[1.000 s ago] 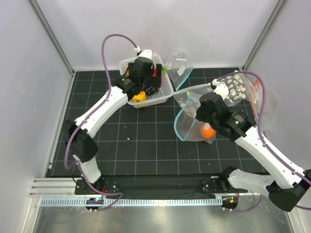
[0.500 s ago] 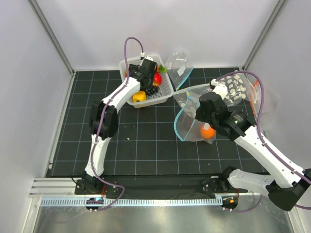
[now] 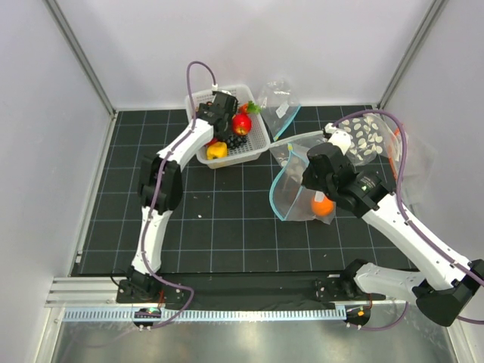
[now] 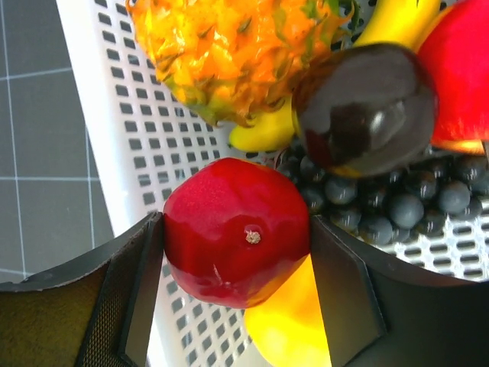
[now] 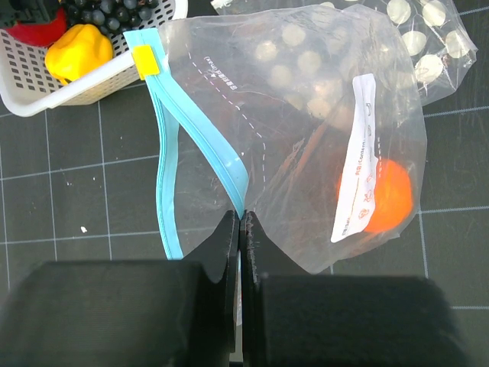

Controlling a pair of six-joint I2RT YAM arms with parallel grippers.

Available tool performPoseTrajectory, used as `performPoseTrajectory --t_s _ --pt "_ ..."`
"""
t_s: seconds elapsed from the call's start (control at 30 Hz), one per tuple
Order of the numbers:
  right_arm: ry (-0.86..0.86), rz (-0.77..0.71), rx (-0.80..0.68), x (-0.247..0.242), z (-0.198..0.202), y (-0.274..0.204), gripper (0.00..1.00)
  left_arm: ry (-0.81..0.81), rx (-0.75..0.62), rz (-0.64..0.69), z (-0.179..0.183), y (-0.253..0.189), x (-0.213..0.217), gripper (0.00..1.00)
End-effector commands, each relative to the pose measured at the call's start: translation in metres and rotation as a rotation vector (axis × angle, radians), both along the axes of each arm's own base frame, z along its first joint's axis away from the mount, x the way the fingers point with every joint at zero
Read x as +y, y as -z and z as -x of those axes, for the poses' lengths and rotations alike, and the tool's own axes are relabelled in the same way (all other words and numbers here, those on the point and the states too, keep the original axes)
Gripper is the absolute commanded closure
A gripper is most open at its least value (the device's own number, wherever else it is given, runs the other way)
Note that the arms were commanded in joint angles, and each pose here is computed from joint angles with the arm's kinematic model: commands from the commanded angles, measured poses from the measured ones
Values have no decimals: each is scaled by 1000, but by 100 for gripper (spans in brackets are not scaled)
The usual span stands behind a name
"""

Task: Place the food in the zip-top bag and seal the zipper
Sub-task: Pick up the fake fruit from the bin, then place the fake fruit in the zipper food storage bag.

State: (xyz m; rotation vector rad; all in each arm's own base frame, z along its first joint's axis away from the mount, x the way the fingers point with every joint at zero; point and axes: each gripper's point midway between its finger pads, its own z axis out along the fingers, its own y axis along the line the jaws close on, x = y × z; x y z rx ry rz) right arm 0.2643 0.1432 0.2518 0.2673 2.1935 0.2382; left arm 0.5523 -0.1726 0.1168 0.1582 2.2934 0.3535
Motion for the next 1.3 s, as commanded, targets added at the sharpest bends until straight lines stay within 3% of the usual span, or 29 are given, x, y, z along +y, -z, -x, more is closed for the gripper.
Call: performPoseTrajectory --t_s 0.0,0.13,0.17,0.4,0.67,0.97,1.27 --pt "-6 -13 -33 2 -4 -9 99 8 -100 86 9 -65 1 49" --pt "-10 -2 -31 2 -5 -8 99 61 -156 199 34 -98 -6 49" --pt "-15 1 -25 3 -5 -7 99 78 -212 260 43 -130 -7 49" --pt "-28 29 -28 4 -10 -12 99 292 -281 640 108 -199 -57 53" --pt "-50 28 -23 12 -15 -14 99 510 -306 869 200 -239 -116 55" --pt "-54 13 -39 11 -13 -26 99 655 -205 1003 273 -228 -177 57" --pt "-49 -3 -55 8 -9 -33 99 677 -102 993 280 -185 -222 58"
